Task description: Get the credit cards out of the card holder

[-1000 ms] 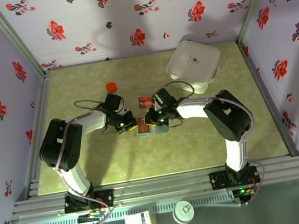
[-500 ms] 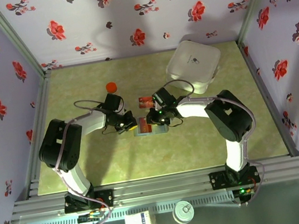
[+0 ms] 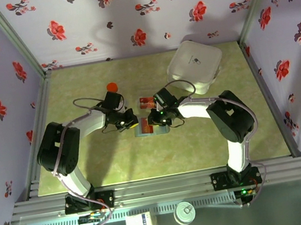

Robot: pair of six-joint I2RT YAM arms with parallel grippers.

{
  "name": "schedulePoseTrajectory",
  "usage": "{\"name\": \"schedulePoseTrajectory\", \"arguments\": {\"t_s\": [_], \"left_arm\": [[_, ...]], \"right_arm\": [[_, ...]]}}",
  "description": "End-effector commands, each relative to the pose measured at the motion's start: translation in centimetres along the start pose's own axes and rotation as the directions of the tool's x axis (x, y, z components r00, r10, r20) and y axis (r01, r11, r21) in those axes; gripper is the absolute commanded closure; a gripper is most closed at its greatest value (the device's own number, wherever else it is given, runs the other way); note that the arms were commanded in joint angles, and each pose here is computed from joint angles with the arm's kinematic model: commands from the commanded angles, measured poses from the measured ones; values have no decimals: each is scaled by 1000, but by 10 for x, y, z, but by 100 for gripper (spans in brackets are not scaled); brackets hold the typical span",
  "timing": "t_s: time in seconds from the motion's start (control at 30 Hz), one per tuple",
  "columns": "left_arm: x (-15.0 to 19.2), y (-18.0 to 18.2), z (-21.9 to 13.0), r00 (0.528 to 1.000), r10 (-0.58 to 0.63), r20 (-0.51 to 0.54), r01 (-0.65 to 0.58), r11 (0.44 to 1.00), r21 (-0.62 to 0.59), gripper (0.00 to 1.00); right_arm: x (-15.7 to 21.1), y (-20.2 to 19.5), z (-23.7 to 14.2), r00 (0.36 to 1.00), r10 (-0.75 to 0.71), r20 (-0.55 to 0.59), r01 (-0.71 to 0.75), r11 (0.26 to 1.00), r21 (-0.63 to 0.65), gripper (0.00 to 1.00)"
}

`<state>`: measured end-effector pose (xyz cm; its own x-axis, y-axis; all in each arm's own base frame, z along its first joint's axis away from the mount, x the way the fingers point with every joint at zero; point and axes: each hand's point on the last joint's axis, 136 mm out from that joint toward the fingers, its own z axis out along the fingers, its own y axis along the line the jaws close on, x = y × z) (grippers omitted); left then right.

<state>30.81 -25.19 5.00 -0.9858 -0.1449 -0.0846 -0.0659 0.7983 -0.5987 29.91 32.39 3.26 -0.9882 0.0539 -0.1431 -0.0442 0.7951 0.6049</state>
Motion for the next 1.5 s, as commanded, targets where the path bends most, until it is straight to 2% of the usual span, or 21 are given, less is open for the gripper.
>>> {"name": "schedulePoseTrajectory", "arguments": {"t_s": [0.0, 0.3, 0.63, 1.03, 1.47], "left_arm": [[2, -18, -2, 1000, 23, -19, -22, 999, 40, 98], [6, -21, 13, 998, 27, -49, -25, 999, 44, 100], [12, -1, 24, 997, 20, -72, -21, 999, -26, 100], [16, 9, 26, 997, 11, -74, -15, 998, -54, 100], [17, 11, 27, 997, 7, -79, -12, 998, -65, 100]], "right_arm": [[-5, 5, -13, 999, -24, 28, 24, 1000, 15, 79], [-8, 10, -18, 999, -30, 30, 31, 999, -14, 78], [-9, 2, -25, 998, 23, 51, -21, 999, -32, 76], [-3, -3, -13, 997, 75, 13, -74, 994, -81, 75], [-1, -9, -3, 995, 98, -10, -98, 993, -71, 75]]}}
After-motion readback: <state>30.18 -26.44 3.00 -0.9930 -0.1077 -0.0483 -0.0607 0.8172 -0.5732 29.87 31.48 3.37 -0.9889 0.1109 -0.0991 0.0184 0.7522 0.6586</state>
